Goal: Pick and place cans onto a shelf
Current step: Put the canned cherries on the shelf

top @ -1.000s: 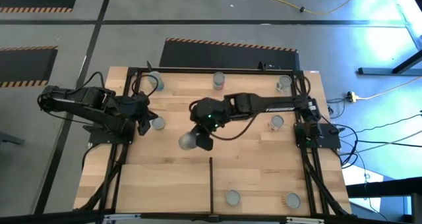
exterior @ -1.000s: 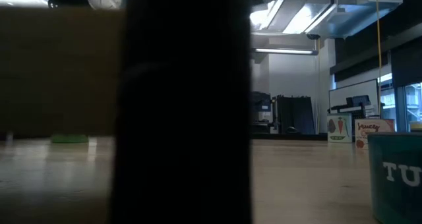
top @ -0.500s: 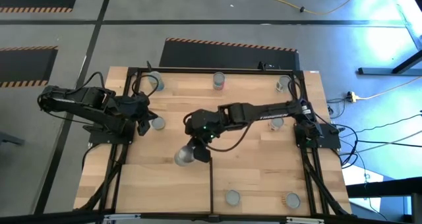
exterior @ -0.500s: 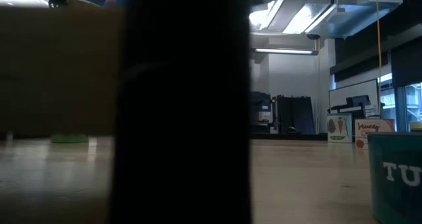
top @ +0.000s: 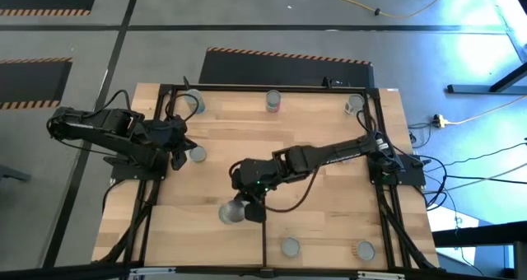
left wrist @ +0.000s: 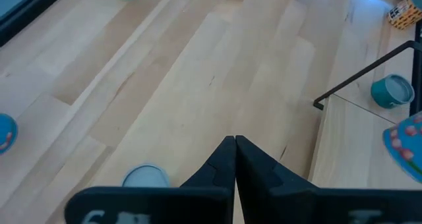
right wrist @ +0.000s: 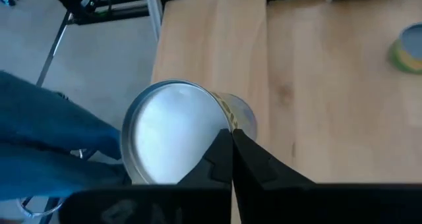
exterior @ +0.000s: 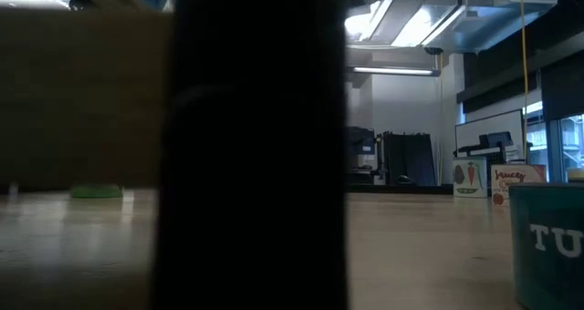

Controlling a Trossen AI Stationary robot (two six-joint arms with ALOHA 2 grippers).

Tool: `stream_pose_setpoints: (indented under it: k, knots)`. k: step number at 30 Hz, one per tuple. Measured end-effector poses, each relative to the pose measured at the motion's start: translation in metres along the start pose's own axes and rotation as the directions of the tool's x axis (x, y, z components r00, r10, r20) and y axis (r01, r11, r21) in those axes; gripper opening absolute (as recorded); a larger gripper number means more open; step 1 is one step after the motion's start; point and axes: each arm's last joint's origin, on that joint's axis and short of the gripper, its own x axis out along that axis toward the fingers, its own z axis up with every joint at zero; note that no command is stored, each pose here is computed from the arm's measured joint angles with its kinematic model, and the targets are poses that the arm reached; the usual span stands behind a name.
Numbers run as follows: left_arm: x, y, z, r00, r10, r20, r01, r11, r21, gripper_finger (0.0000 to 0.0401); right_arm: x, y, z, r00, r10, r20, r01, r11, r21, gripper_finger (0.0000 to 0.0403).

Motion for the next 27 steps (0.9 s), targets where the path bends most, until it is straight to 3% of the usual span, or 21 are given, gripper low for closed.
stream_pose_setpoints:
  k: [6,27]
  knots:
    - [0.0,0.0,0.0,1.0,0.001,0.0,-0.001,1.0,0.022,0.0,0.027,0.005,-0.006,0.997,0.073,-0.017,-0.073,0.997,0.0,0.0]
    - [0.0,0.0,0.0,1.0,0.001,-0.001,-0.001,0.999,0.049,0.0,0.051,-0.007,-0.025,0.988,0.013,-0.153,-0.003,0.998,0.067,0.0]
